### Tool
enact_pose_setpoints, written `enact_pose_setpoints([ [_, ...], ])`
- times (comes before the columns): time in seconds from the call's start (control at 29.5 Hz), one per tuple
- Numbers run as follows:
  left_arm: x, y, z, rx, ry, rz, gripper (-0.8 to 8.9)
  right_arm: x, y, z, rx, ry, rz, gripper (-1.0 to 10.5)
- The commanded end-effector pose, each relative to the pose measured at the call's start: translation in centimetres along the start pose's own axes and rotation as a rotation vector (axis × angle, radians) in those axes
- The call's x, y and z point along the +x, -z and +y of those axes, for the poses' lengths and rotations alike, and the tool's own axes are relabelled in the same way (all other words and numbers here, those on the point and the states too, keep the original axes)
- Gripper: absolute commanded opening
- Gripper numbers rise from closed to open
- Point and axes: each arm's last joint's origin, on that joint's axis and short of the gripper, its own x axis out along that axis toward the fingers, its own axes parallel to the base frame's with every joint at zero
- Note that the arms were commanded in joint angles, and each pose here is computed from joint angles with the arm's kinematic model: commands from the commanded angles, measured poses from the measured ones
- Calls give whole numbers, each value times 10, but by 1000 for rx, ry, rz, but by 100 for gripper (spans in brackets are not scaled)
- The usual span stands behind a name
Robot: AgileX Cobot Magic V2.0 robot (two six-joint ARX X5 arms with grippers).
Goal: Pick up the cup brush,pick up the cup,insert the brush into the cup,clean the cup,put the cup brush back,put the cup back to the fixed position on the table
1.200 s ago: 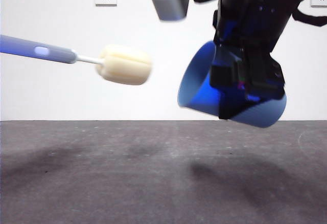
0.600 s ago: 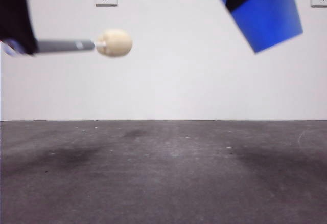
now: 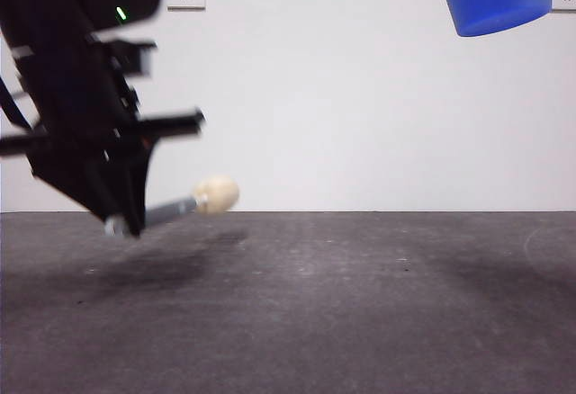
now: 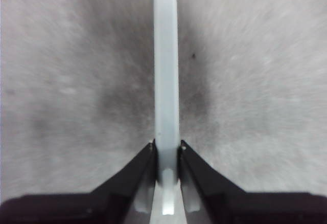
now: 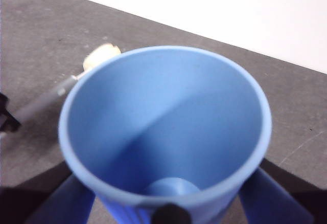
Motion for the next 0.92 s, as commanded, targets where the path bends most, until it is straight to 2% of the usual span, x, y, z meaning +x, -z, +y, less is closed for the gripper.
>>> enact_pose_setpoints([
  [0.03,18,7,-6,0,-37,25,-8,0,0,0,25,0,-9,-17],
  [0.37,42,18,-15,15,-107,67,8,0,0,0,54,-1,-8,-17],
  [0.41,42,18,-15,15,-105,68,30,0,0,0,54,-1,-8,-17],
  [0.54,42,19,-17,17,-69,97,293,3,1,3,66,-7,5,-17],
  [0.61,41,20,-18,18,-52,107,375,7,2,5,79,-26,23,-17],
  [0.75,36,21,-19,25,-37,111,378,23,5,11,87,-29,69,-17],
  [0.92,14,15,-18,31,-11,58,378,53,16,15,126,-24,66,-17],
])
